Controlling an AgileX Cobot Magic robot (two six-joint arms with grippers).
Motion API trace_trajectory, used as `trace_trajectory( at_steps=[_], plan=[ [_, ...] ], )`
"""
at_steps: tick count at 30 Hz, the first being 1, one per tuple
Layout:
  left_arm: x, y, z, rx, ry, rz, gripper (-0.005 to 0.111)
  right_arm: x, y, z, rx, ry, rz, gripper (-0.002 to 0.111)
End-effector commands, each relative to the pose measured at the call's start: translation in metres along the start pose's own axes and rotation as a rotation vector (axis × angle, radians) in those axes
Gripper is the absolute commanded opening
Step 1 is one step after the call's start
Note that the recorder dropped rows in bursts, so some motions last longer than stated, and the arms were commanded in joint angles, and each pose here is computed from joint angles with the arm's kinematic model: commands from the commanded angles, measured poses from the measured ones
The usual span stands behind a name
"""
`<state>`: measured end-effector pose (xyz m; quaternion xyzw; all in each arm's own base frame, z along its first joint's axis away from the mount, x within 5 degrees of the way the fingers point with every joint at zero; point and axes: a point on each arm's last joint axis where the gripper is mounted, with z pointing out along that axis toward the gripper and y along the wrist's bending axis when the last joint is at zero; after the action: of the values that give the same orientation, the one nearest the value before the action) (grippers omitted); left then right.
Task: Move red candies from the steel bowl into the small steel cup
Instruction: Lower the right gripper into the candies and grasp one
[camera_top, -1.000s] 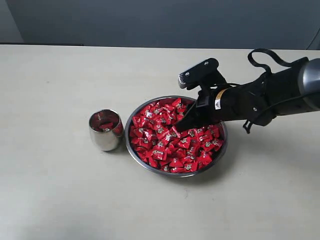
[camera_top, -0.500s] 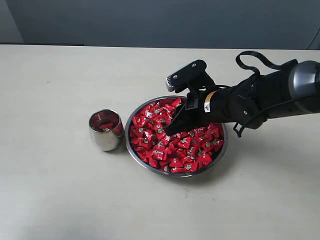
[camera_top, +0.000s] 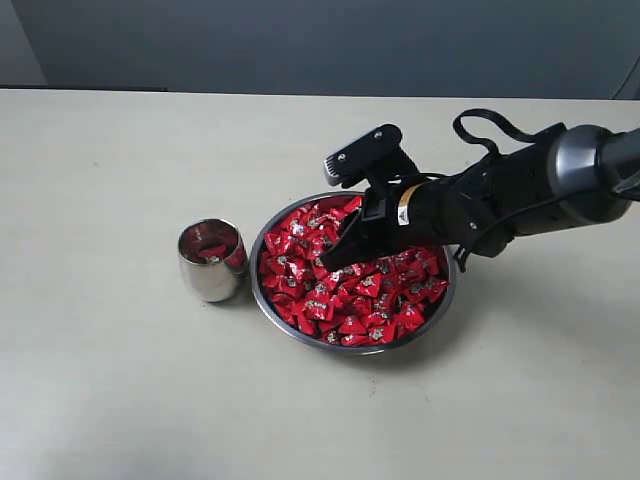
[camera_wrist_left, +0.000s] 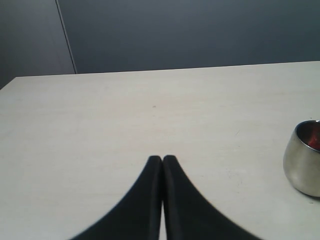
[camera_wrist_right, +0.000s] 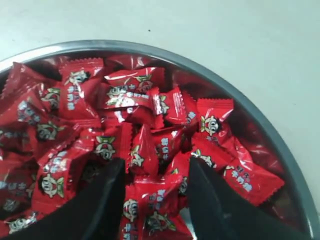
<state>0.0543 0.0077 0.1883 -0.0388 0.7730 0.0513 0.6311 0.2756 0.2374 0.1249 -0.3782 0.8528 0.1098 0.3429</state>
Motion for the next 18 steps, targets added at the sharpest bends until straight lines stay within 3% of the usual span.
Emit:
trace_trajectory(
  at_steps=[1,18],
  plan=[
    [0.001,0.0,0.0,0.0,-0.003,-0.004,0.0,0.001,-0.008,0.0,0.016,0.017,0.01,0.04],
    [0.001,0.0,0.0,0.0,-0.003,-0.004,0.0,0.013,-0.006,0.015,0.007,0.043,0.011,0.04]
  ],
)
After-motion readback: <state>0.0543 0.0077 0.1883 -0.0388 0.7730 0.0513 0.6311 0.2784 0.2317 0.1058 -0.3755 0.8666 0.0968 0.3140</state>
